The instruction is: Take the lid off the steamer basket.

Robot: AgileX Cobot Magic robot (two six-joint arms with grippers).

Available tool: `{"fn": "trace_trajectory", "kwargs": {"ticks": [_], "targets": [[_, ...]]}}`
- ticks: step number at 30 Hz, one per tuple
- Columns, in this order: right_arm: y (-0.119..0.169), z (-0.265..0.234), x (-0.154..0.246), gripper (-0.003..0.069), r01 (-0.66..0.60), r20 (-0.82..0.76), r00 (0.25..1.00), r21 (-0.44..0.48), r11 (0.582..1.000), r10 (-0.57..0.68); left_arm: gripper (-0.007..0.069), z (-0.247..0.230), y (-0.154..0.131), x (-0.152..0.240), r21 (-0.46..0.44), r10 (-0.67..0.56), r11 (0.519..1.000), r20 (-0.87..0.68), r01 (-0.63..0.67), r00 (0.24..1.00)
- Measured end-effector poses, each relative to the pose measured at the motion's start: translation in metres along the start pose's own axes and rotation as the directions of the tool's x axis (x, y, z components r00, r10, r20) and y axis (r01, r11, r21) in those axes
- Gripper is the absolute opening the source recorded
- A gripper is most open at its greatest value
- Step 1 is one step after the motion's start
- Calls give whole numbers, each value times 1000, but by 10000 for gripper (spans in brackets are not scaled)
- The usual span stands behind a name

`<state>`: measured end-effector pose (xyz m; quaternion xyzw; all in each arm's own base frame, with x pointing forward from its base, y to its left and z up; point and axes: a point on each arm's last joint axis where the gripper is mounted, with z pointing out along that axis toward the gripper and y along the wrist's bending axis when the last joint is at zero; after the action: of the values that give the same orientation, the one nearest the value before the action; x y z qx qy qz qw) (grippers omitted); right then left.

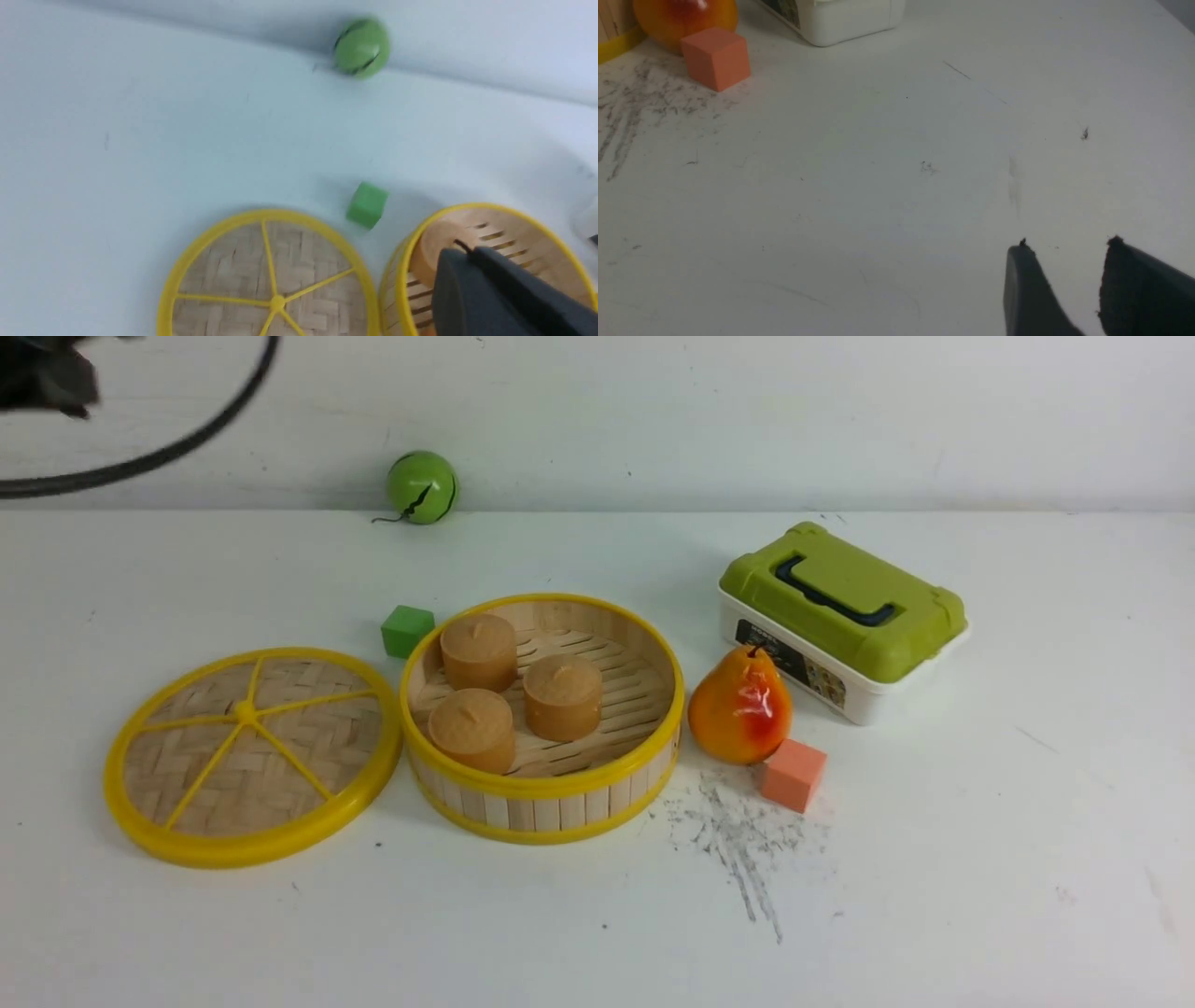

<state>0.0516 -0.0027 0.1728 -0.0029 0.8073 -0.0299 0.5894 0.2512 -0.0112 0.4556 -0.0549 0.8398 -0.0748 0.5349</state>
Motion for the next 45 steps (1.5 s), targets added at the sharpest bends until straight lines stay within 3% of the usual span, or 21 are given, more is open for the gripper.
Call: {"fn": "trace_trajectory", "kwargs": {"ticks": [4,6,9,14,19,23,29,39,45], "targets": [[0,0,0,240,0,0,1000,0,1000,0,-13,-75,1,31,50,-5,999,159,-3,987],[0,0,0,240,0,0,1000,0,1000,0,-13,-90,3,46,60,-8,998,198,-3,980],[0,0,0,240,0,0,1000,0,1000,0,-13,-121,12,99,60,39,996,291,-58,956],[0,0,0,240,0,0,1000,0,1000,0,-13,-126,29,192,34,163,983,287,-180,944],[0,0,0,240,0,0,1000,0,1000,0,-13,-119,41,258,5,269,958,326,-286,907],[0,0,0,240,0,0,1000,0,1000,0,-13,-111,42,271,29,254,961,311,-277,916],[0,0,0,240,0,0,1000,0,1000,0,-13,-110,37,269,119,130,977,322,-176,938],[0,0,0,240,0,0,1000,0,1000,0,-13,-99,44,278,58,161,980,328,-189,931],[0,0,0,240,0,0,1000,0,1000,0,-13,-76,58,309,21,9,1000,240,-14,971]]}}
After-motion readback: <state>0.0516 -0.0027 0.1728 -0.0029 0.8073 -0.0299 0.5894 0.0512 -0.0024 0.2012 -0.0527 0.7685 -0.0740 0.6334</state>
